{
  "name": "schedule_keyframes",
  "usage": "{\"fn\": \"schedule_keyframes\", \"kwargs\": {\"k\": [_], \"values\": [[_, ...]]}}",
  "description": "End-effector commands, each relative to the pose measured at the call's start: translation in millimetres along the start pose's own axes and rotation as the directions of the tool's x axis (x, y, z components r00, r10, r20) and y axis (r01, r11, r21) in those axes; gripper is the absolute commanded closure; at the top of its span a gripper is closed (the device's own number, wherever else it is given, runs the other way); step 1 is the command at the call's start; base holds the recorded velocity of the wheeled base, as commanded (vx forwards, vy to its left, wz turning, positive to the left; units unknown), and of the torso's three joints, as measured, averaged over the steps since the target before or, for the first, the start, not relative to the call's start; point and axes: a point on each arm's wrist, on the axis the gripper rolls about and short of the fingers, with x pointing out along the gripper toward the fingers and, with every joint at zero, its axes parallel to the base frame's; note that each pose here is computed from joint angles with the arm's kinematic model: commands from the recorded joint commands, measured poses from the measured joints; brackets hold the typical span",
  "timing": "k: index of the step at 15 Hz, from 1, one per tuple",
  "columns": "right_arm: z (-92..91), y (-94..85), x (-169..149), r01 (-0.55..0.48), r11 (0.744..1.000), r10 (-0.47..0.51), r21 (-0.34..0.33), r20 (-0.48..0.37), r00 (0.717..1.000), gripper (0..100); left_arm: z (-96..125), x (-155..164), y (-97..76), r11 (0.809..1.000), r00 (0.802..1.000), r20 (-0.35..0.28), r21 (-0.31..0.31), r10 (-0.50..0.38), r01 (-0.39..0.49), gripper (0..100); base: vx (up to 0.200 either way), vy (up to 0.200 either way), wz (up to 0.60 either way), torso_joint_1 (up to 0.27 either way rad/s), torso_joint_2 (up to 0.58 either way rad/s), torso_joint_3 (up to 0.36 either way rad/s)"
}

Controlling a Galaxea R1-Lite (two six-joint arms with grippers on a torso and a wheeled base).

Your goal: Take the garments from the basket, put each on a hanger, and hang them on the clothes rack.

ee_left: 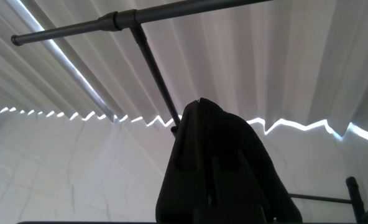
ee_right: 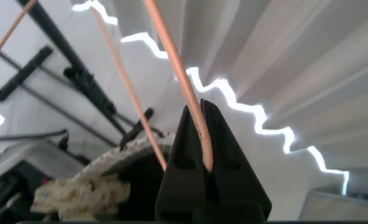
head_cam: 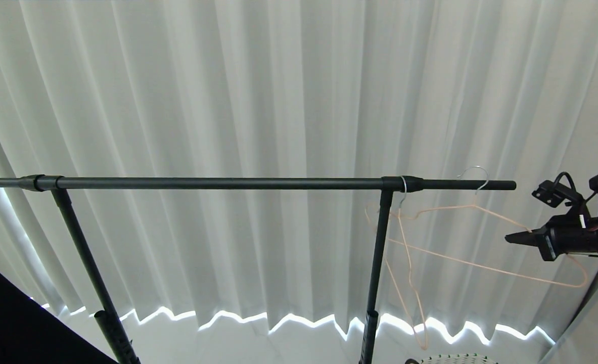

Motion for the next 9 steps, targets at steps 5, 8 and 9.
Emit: {"fn": "schedule_keyframes", "kwargs": {"k": [5, 8, 9], "values": [[-7.2, 28.8, -29, 0.044, 0.998, -0.046, 0.046, 0.064, 0.997, 100, -1, -6, 1.4, 1.000, 1.000, 0.019, -0.006, 0.006, -0.006, 100, 0.000, 0.000, 0.00, 0.000, 0.00, 0.000], [1.0, 31.5, -38, 0.076, 0.995, -0.084, 0.071, 0.112, 0.990, 100, -1, -6, 1.4, 1.000, 1.000, 0.019, -0.006, 0.006, -0.006, 100, 0.000, 0.000, 0.00, 0.000, 0.00, 0.000], [2.0, 31.8, -43, 0.100, 0.993, -0.108, 0.070, 0.114, 0.988, 100, -1, -6, 1.4, 1.000, 1.000, 0.019, -0.006, 0.006, -0.006, 100, 0.000, 0.000, 0.00, 0.000, 0.00, 0.000]]}}
